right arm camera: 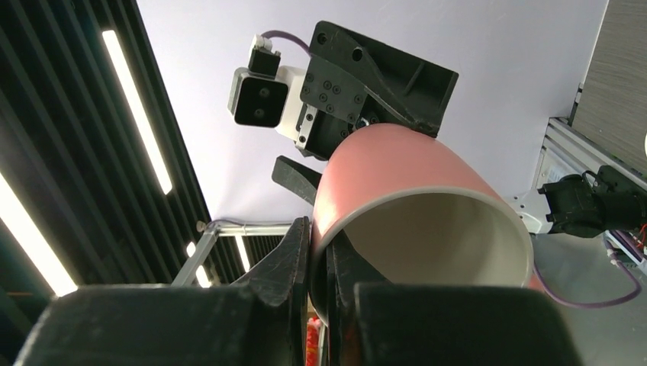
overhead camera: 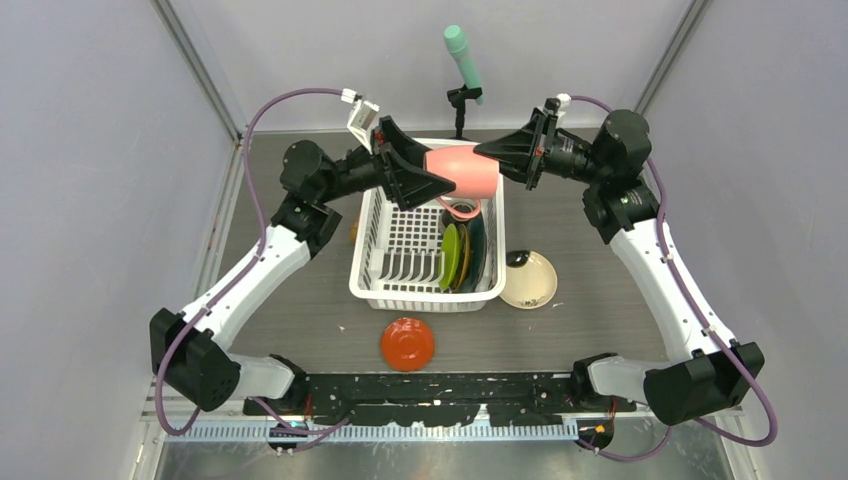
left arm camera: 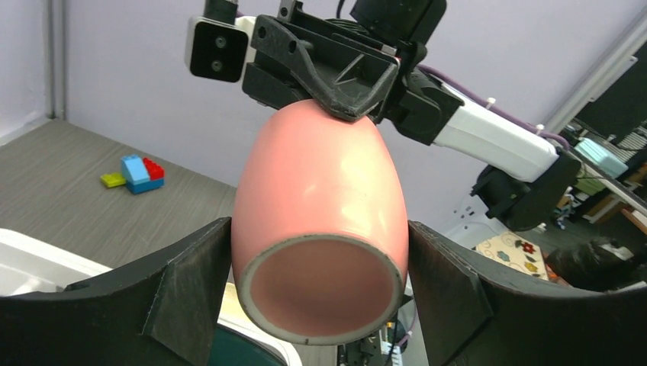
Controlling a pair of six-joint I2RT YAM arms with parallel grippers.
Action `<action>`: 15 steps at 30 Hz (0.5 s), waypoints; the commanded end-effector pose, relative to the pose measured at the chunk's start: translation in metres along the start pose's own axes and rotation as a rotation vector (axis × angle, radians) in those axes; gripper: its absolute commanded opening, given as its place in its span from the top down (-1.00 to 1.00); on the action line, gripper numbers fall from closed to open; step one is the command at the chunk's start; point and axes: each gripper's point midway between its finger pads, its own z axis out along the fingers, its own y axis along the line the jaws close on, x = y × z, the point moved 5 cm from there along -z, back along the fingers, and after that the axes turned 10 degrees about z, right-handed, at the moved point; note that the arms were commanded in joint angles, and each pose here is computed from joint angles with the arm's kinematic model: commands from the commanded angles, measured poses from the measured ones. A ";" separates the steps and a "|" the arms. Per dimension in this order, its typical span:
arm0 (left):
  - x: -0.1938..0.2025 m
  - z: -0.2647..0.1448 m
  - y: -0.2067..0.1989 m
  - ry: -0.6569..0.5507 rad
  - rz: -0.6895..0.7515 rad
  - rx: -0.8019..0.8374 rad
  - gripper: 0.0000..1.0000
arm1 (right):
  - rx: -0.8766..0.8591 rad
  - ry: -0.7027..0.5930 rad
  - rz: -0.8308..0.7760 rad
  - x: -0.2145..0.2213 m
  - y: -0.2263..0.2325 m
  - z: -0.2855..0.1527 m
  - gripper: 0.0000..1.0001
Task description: Load the mixed dishes into the dish rack
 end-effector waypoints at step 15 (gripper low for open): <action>-0.024 -0.001 -0.032 0.007 0.056 0.109 1.00 | -0.066 0.023 -0.131 0.000 0.007 0.003 -0.21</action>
